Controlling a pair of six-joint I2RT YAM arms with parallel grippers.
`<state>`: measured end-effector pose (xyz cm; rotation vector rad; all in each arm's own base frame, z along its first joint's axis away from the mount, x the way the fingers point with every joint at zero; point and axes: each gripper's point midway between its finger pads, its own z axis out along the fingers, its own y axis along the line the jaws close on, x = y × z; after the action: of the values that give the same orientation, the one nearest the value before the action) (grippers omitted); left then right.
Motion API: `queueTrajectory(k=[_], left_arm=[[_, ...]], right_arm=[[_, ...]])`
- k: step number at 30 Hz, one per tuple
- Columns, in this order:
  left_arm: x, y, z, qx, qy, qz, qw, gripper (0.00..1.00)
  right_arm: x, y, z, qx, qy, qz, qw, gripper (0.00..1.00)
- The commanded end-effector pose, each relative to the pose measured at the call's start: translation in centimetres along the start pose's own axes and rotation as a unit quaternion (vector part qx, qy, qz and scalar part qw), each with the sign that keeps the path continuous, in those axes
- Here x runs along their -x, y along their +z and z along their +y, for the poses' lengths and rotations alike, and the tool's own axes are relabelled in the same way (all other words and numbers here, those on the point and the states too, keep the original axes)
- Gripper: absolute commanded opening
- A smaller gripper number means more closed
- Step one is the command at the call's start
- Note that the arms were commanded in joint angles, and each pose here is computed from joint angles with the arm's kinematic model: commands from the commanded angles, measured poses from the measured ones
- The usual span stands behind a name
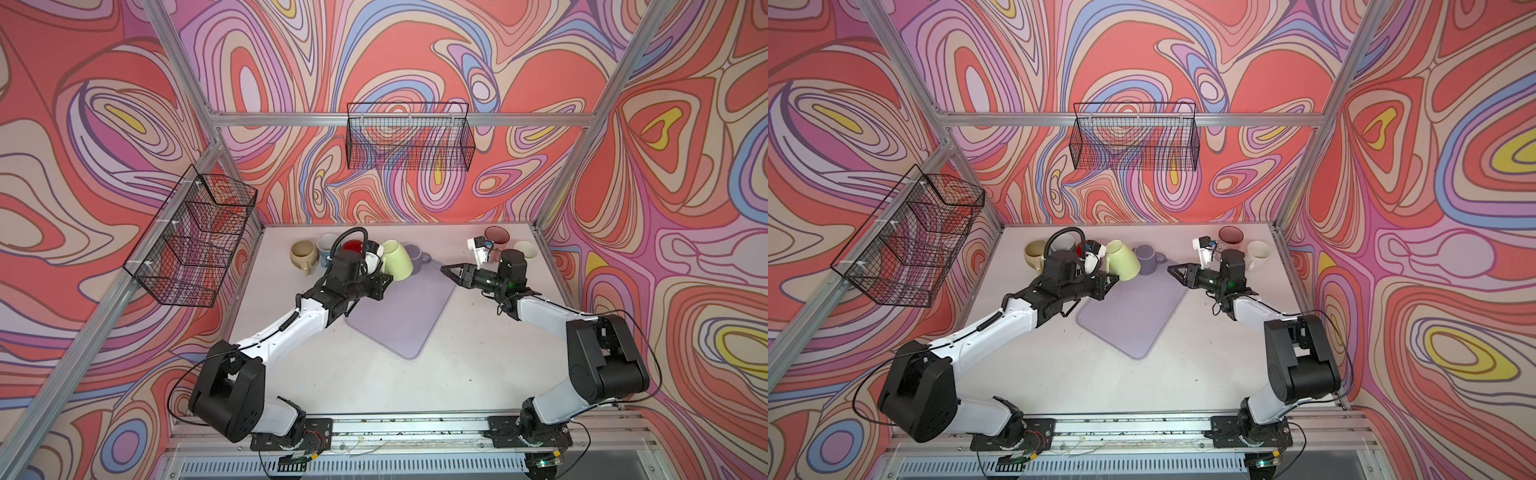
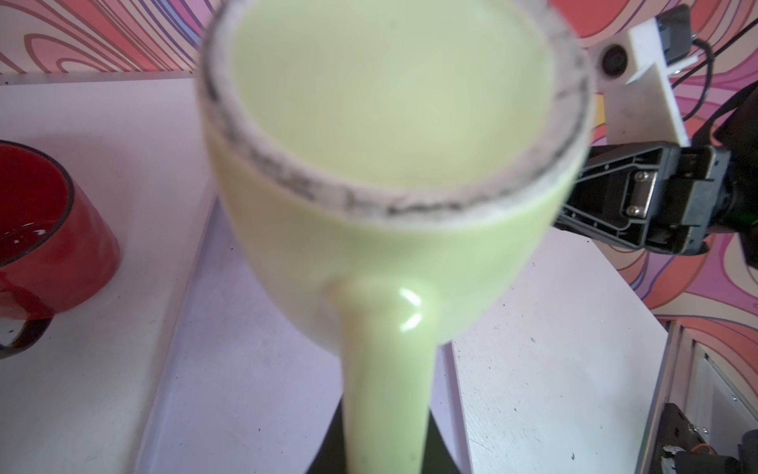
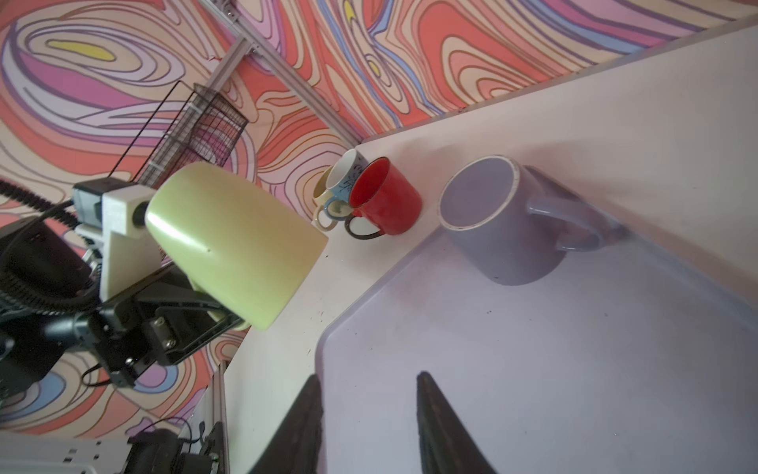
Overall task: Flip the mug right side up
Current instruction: 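Lift and tilt the pale green mug with the left gripper while the right gripper approaches, then grasp the pale green mug's body with the right gripper while the left holds it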
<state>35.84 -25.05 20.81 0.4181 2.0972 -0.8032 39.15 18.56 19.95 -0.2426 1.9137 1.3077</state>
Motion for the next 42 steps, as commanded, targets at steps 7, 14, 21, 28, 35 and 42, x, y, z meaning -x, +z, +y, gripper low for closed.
queueTrajectory(k=[7,14,21,28,35,42], left_arm=[[7.3,-3.3,-5.2,-0.101,0.027,-0.116,0.988,0.0],[8.6,-4.1,-6.5,-0.13,0.024,-0.133,0.982,0.0],[8.7,-4.4,-7.1,-0.148,0.01,-0.136,0.98,0.0],[8.2,-4.0,-6.9,-0.149,-0.002,-0.133,0.98,0.0],[7.6,-3.1,-6.5,-0.15,-0.018,-0.126,0.98,0.0],[6.9,-1.9,-5.5,-0.138,-0.044,-0.121,0.982,0.0]], right_arm=[[1.3,0.1,7.0,0.157,-0.028,-0.032,0.987,0.52],[0.5,2.3,9.4,0.187,-0.037,-0.019,0.981,0.55],[0.1,4.0,10.7,0.208,-0.045,-0.013,0.977,0.55],[0.9,5.0,11.7,0.231,-0.05,-0.025,0.971,0.53],[0.8,5.9,12.7,0.252,-0.052,-0.028,0.966,0.49],[1.2,6.5,14.0,0.284,-0.057,-0.035,0.956,0.4]])
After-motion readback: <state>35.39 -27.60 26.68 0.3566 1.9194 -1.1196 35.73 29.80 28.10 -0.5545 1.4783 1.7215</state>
